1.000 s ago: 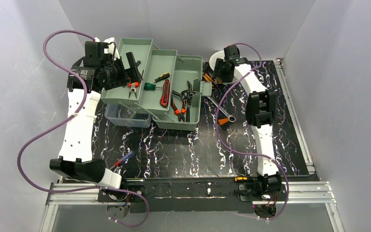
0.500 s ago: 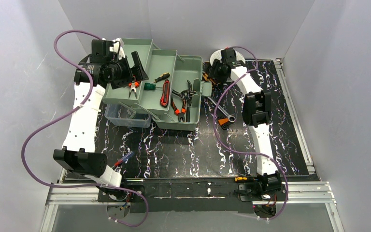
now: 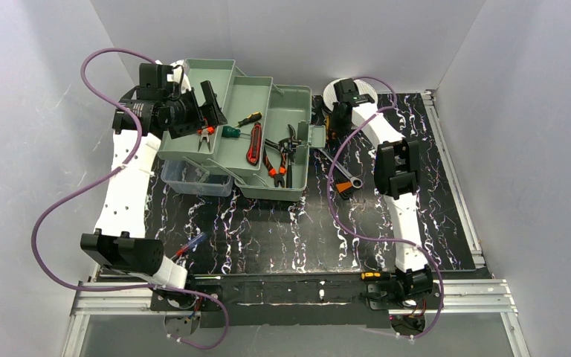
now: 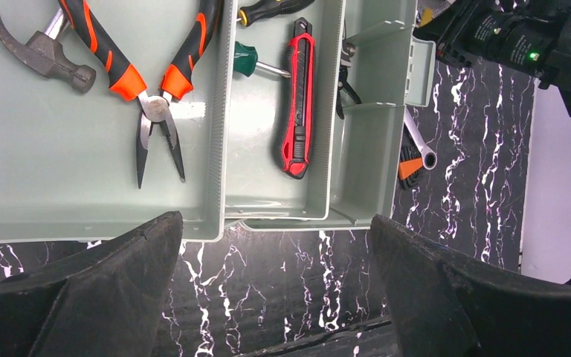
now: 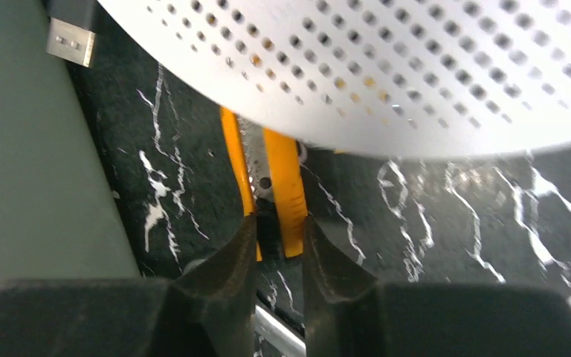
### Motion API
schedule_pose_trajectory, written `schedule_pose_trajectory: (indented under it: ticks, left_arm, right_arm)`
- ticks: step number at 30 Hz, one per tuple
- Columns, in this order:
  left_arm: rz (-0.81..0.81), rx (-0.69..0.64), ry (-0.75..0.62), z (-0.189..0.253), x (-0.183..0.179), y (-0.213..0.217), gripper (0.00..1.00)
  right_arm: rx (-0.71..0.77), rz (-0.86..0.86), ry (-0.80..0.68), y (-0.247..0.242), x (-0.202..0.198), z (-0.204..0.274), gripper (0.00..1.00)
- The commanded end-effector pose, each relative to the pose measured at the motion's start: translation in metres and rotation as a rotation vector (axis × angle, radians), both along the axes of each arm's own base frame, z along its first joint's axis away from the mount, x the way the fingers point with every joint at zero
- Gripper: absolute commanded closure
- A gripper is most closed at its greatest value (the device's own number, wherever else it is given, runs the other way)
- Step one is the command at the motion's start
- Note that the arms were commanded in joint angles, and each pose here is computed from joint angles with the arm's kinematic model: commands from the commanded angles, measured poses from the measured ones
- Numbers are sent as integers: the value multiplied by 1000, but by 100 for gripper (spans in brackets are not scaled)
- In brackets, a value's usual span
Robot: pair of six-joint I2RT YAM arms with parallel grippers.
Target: Pack the tool kit
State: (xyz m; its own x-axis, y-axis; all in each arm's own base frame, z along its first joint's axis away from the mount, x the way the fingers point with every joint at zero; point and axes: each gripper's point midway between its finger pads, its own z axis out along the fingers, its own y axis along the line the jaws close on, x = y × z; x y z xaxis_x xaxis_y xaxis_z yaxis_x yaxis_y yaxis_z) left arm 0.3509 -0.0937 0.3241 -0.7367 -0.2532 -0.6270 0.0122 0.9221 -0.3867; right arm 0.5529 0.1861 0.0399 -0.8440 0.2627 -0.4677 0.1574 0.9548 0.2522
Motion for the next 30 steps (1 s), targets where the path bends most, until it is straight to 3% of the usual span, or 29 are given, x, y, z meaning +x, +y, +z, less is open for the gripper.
schedule_pose_trajectory:
  ticks: [1, 9, 10, 13, 16, 24, 30]
  left_arm:
    - [-1, 3, -58, 17, -11, 4, 2]
    - [11, 5, -78, 19, -13, 6, 2]
    - [13, 4, -84, 20, -14, 6, 2]
    - [14, -1, -99, 24, -15, 6, 2]
    - [11, -10, -110, 28, -16, 5, 2]
    - [12, -25, -113, 32, -31, 5, 2]
    - [8, -17, -101, 32, -39, 2, 2]
  right_arm:
    - [-263, -39, 168, -57, -51, -7, 79]
    - [-270, -15, 170, -73, -104, 26, 79]
    - [-252, -8, 143, -71, -104, 32, 73]
    - [-209, 6, 44, -66, -96, 51, 38]
    - [-188, 27, -45, -60, -73, 75, 25]
    - [-131, 131, -130, -31, -7, 70, 23]
    - [-90, 95, -51, -28, 16, 22, 27]
